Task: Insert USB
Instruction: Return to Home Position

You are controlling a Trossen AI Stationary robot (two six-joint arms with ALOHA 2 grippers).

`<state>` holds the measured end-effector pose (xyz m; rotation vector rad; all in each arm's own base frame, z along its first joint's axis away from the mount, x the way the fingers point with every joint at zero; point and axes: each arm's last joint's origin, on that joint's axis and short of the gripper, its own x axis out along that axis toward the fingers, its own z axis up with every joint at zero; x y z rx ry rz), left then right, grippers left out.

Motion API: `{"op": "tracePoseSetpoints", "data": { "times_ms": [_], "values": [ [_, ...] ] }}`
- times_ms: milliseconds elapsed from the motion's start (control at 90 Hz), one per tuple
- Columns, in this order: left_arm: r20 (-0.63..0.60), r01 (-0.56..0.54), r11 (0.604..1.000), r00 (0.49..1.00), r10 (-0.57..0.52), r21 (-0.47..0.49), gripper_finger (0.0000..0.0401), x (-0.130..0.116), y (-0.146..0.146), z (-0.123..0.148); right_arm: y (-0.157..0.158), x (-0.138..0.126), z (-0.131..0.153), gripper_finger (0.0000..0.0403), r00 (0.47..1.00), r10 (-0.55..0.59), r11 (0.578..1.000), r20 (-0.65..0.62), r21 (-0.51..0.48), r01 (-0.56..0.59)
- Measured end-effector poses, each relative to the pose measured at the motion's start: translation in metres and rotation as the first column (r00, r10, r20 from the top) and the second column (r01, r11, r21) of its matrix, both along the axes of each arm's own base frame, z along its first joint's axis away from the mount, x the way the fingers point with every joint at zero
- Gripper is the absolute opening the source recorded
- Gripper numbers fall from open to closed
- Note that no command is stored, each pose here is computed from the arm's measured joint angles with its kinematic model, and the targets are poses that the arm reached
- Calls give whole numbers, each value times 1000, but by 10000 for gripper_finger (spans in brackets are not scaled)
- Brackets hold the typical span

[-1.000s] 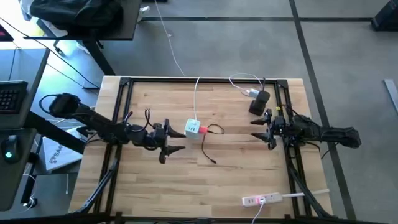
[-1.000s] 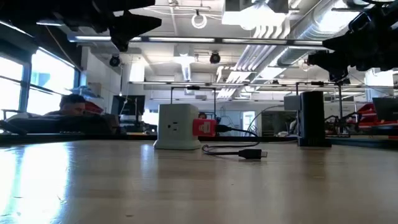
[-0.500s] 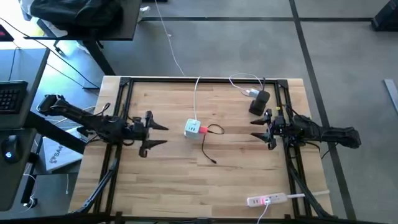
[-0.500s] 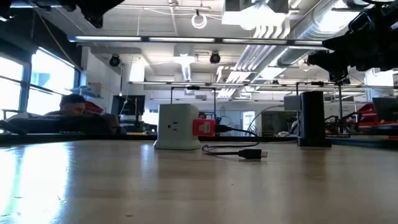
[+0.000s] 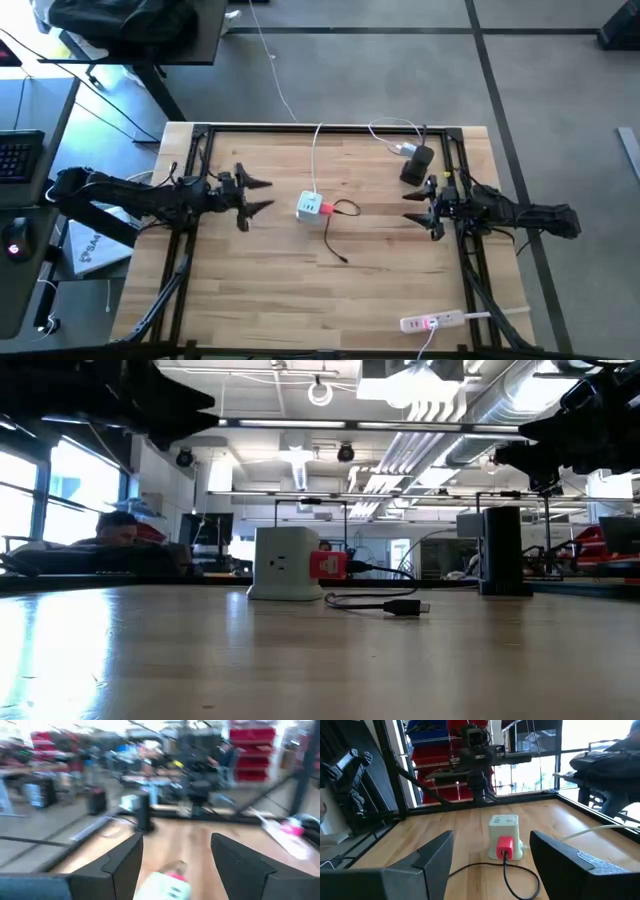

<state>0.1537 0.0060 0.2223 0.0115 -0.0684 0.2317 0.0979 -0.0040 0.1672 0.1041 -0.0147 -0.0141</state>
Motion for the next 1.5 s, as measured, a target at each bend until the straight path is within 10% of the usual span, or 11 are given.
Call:
{"op": "tracePoseSetpoints", "data": {
  "times_ms": [256,1500],
  "values": [
    [36,92,995,995,-93,31,211,-25,3,-8,0,0,0,232,1000,0,1000,0,0,0],
    [-4,-137,990,991,136,-29,212,-59,10,-50,0,0,0,232,1000,-1,1000,-1,0,1]
  ]
}}
